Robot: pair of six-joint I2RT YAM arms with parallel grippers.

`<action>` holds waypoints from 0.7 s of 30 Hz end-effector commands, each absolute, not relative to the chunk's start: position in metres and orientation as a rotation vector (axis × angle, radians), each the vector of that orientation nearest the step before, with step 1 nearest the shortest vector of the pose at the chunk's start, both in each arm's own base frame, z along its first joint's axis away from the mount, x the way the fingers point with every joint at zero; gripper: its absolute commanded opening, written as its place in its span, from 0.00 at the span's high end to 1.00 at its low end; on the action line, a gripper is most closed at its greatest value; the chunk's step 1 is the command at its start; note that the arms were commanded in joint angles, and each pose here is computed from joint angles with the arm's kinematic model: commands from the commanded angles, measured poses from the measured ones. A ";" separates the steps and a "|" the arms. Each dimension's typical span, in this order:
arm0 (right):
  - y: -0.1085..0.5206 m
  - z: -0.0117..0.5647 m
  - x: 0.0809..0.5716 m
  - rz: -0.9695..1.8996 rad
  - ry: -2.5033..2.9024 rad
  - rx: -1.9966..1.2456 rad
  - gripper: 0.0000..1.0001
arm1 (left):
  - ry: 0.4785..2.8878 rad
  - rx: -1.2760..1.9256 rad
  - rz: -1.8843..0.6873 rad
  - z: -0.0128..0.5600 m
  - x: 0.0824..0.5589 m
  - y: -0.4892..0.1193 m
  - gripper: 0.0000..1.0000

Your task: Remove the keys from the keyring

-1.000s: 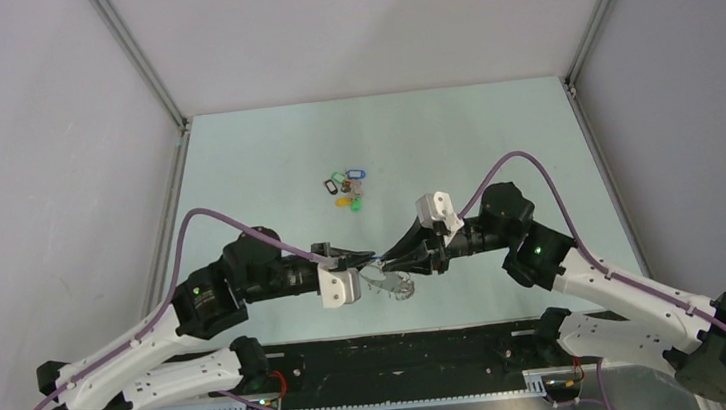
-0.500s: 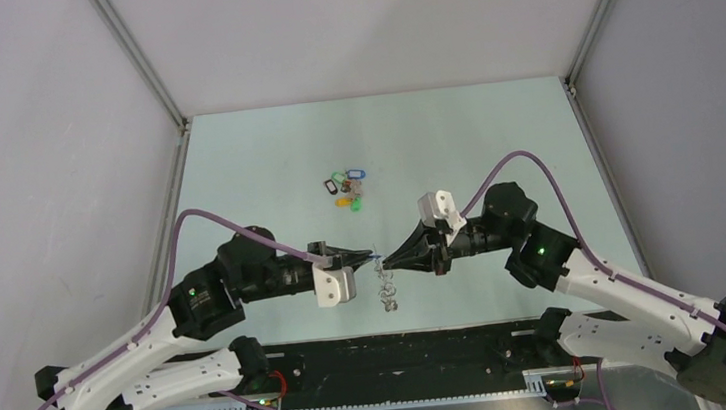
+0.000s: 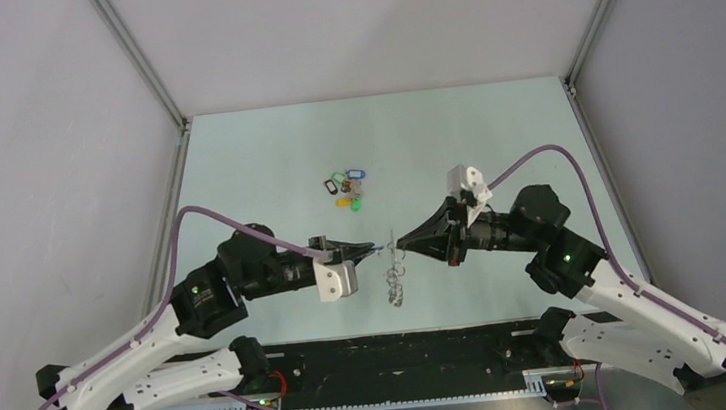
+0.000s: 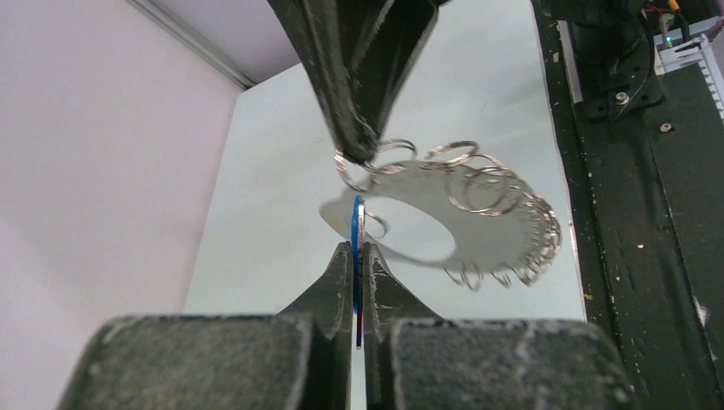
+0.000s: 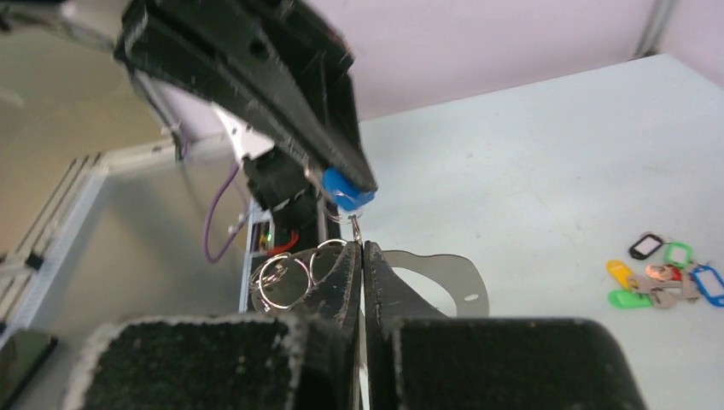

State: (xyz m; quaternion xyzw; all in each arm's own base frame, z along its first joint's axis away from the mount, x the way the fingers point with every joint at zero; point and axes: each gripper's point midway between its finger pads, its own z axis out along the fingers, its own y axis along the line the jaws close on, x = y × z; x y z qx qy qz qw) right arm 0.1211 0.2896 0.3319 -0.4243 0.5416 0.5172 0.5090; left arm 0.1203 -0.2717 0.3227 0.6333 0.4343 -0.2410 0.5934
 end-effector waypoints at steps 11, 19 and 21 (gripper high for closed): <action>0.257 0.360 0.171 1.146 1.380 -0.466 1.00 | 1.286 1.395 -0.450 0.290 0.170 -0.297 1.00; 0.139 0.325 0.206 0.602 1.521 -0.147 1.00 | 1.717 0.991 -0.379 0.266 0.237 -0.289 1.00; 0.122 0.318 0.213 0.506 1.544 -0.116 1.00 | 1.859 0.863 -0.375 0.241 0.259 -0.283 1.00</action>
